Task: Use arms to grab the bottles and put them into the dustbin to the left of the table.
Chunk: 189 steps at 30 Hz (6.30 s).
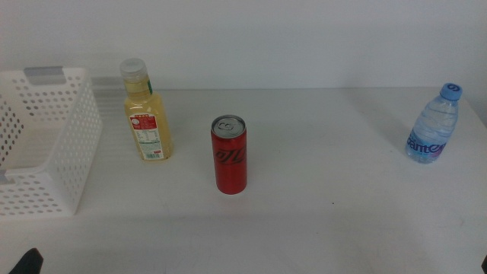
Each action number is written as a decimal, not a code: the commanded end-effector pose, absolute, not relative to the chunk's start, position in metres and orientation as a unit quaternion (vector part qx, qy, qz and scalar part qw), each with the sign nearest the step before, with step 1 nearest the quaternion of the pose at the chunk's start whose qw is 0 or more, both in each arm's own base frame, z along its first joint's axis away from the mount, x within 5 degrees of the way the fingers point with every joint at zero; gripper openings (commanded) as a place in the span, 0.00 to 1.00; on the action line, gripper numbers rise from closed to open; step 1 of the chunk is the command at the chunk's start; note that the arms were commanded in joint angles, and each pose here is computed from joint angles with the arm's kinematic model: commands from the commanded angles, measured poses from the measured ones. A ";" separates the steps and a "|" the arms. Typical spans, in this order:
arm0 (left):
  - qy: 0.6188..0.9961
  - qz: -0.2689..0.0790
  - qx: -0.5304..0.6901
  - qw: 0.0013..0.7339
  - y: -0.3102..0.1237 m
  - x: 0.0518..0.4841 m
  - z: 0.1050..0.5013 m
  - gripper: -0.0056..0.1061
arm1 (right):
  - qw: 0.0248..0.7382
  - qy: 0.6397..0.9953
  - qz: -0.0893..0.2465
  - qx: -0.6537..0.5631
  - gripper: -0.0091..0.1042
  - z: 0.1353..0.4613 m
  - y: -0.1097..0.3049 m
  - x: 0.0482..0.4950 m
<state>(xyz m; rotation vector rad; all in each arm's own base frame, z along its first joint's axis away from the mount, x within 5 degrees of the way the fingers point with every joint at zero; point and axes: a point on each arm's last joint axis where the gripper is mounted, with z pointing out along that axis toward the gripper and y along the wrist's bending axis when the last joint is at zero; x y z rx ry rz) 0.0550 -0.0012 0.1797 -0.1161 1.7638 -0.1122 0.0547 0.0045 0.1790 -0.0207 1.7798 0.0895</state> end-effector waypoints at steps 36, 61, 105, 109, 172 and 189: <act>0.749 -0.176 0.100 0.630 -0.058 0.138 0.164 0.81 | 0.669 0.742 0.030 -0.014 0.68 0.190 0.004 0.054; 0.704 -0.239 0.135 0.655 -0.098 0.205 0.163 0.81 | 0.669 0.742 0.030 -0.014 0.68 0.190 0.004 0.054; 0.694 -0.282 0.203 0.631 -0.144 0.279 0.170 0.81 | 0.669 0.742 0.030 -0.014 0.68 0.190 0.004 0.054; 0.697 -0.295 0.193 0.624 -0.149 0.291 0.164 0.81 | 0.669 0.742 0.030 -0.014 0.68 0.190 0.004 0.054; 0.771 -0.136 0.212 0.585 -0.115 0.289 0.313 0.11 | 0.669 0.742 0.030 -0.014 0.68 0.190 0.004 0.054; 0.772 -0.162 0.182 0.587 -0.112 0.286 0.325 0.09 | 0.669 0.742 0.030 -0.014 0.68 0.190 0.004 0.054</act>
